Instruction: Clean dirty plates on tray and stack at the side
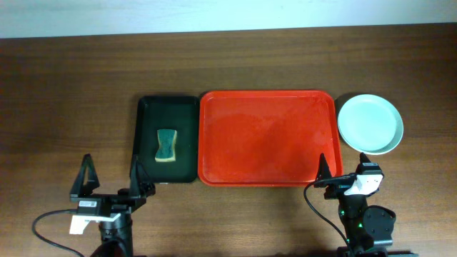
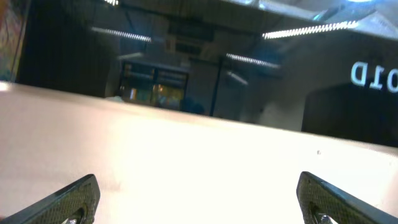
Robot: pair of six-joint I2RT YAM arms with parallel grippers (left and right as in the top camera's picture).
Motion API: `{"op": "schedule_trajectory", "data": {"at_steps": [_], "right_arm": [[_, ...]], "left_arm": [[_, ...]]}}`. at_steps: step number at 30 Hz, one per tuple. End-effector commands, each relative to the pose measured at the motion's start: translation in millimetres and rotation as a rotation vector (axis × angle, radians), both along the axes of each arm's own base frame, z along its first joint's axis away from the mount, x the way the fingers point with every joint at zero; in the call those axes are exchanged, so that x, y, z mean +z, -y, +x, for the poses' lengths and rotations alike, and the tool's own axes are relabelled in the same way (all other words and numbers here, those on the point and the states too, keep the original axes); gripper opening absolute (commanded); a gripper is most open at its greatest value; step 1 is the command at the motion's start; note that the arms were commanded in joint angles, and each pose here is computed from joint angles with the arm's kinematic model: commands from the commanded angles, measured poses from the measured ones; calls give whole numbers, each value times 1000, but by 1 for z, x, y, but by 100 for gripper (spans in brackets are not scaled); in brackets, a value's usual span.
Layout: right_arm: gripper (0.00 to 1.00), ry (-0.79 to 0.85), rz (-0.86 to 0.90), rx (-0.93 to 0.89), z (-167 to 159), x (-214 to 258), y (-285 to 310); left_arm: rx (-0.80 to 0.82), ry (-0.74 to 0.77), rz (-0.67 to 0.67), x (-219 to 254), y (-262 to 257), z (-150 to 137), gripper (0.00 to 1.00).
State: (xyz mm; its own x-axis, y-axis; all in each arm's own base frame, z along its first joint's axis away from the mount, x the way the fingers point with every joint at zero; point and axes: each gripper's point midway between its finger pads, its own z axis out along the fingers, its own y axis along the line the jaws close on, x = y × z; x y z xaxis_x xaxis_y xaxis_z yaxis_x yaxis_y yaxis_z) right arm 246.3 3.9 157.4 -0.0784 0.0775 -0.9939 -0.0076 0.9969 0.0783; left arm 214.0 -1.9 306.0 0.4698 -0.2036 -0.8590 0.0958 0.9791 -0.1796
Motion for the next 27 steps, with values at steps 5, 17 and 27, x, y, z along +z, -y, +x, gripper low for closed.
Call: {"op": "schedule_trajectory", "data": {"at_steps": [5, 17, 27], "right_arm": [[99, -4, 8, 7, 0, -2, -2], [99, -4, 8, 7, 0, -2, -2], [99, -4, 8, 7, 0, -2, -2]], "left_arm": [[-6, -114, 4, -38, 1, 15, 99], [40, -578, 160, -150, -1, 32, 99], [11, -573, 229, -150, 6, 32, 99]]}}
